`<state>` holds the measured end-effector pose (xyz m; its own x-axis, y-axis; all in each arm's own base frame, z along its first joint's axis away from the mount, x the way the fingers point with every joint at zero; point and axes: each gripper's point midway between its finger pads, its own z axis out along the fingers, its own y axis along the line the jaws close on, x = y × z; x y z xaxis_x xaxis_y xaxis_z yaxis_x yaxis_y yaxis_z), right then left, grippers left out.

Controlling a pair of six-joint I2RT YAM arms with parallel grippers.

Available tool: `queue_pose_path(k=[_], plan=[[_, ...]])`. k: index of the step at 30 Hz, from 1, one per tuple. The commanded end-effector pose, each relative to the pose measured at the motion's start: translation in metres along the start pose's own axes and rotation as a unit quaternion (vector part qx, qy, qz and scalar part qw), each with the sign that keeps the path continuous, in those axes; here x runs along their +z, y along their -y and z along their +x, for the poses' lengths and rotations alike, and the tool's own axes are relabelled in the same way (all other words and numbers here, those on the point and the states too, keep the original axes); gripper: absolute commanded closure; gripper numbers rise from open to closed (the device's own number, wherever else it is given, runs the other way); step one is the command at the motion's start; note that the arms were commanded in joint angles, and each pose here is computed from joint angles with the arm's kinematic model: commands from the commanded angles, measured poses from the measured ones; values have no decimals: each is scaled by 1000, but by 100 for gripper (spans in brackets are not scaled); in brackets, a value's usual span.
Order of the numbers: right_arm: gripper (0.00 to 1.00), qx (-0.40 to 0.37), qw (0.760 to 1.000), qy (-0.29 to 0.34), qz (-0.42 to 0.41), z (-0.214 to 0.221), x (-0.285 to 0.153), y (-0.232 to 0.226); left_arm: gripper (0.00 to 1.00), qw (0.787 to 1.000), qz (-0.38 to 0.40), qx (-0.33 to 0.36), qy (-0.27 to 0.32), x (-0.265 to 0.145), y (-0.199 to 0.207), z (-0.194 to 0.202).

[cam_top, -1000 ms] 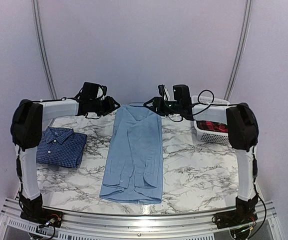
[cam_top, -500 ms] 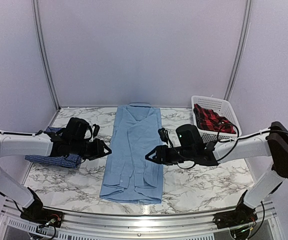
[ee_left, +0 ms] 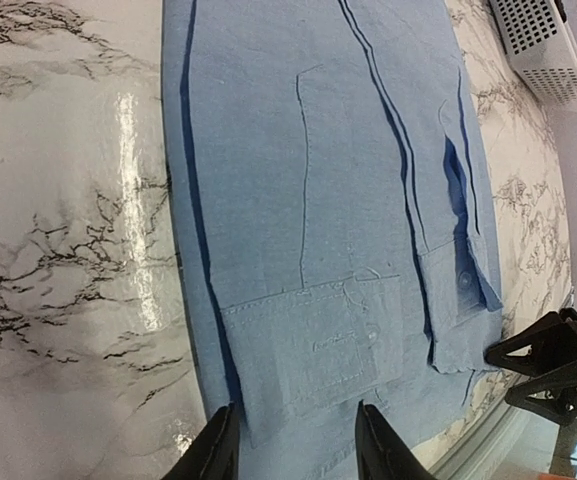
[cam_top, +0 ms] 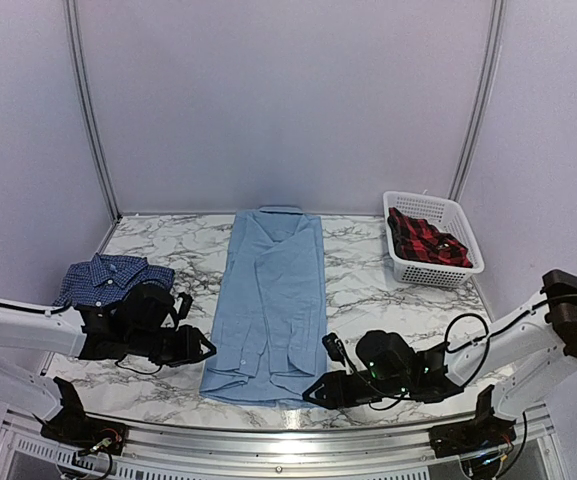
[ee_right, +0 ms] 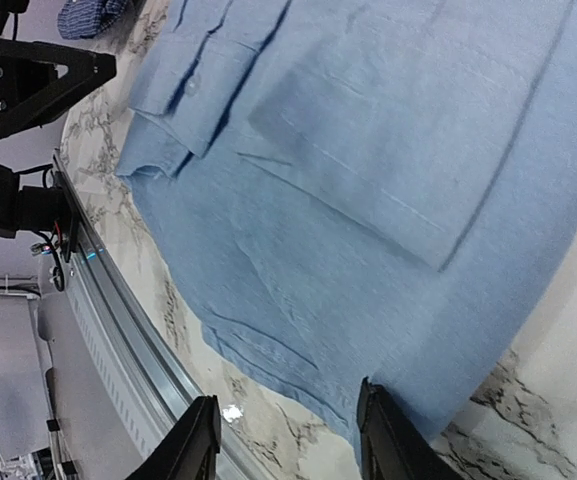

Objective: Fold and stack the long sleeve shirts
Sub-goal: Pick up the rectangle-folded shirt from the center of the board.

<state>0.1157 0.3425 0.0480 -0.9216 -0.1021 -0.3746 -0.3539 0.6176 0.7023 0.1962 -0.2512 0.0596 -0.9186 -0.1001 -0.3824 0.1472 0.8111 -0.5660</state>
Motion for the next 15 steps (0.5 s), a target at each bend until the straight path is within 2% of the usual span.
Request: queue_pose_path(k=[1,7,12,15], plan=[[56,34,999,27,0,0,-5,4,59,1000,-6,-10,20,-2,-4,-1],[56,25,999,36,4,-5,-16,-3,58,1000,-15,-8,18,-2,-11,3],[45,32,995,89,31,-21,-42,6,58,1000,-29,1,4,3,-15,6],[42,42,994,99,37,-26,-47,15,58,999,-33,3,-3,6,-17,8]])
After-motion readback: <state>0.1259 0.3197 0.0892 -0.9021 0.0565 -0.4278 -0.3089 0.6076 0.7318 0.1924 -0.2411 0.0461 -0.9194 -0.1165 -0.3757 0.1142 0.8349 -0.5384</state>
